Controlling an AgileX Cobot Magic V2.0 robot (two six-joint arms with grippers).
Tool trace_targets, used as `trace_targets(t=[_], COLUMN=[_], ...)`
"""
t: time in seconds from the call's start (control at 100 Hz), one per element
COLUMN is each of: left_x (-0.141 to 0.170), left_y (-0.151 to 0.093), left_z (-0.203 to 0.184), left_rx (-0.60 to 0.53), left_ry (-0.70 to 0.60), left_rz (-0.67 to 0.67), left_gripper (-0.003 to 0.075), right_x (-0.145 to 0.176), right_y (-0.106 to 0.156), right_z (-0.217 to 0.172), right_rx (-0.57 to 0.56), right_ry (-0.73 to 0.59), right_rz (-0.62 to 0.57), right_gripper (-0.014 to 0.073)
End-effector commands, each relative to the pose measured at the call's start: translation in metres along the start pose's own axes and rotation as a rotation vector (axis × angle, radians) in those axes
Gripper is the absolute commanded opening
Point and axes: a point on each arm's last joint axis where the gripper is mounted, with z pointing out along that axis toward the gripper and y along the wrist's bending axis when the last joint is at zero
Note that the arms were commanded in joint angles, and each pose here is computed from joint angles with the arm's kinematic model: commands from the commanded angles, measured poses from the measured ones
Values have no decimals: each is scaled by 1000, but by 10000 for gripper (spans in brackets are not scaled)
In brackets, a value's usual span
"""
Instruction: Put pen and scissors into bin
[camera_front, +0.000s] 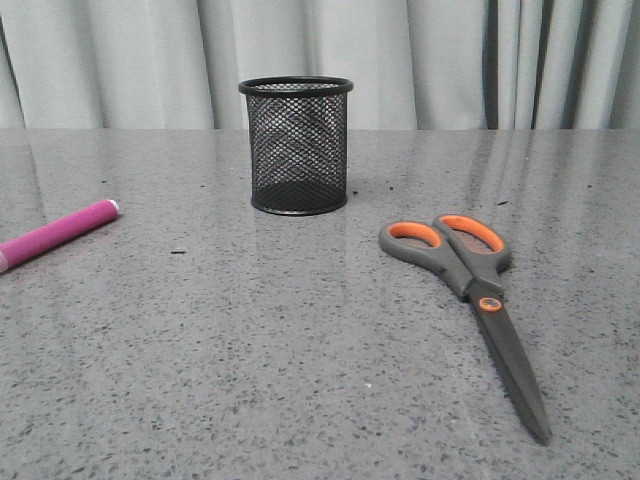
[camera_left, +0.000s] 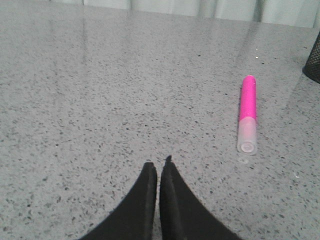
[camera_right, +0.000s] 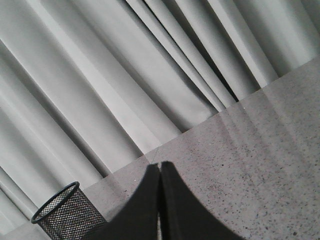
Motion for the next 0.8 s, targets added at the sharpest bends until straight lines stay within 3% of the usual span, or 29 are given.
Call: trace_targets(t=[0.0,0.06,0.11,0.24,0.38,0.51,0.58,0.7,0.79], left_x=[-5,-11,-17,-24,-25,-30,-39,-70,-101], left_y=[0,-1,-1,5,7,3,-2,-8,-16], left_z=[-1,-2,-3,-5,-6,-8,-12,-26,-34], left_rx=[7,36,74,106,127,167,200,216,231], left_ry=[-133,-203,-258,-354,-365,-343,-333,-392,-377], left_rz=[-63,-215,-443,-867,-1092,-1106,-1012,-750,-569], left_gripper=[-20,-20,-20,-20,-20,-19,-3,143,271], right_x=[-6,-8,-9,-11,-15,-28,-36,-51,-63], right_y=[1,2,2,3,5,18,25,39,49], right_z=[-3,-3,-3,-3,-3,-4,-4,-4,0], right_rx=[-31,-35,-39,-46,-54,-57,-53,-51,-42], right_ry=[-99,-109,-119,-151,-162,-97,-47,16,72], right_rz=[-3,-3,-3,14,19,29,27,-11,-82], right_gripper=[-66,-66,-66,-66,-66,-63,-60,31,179])
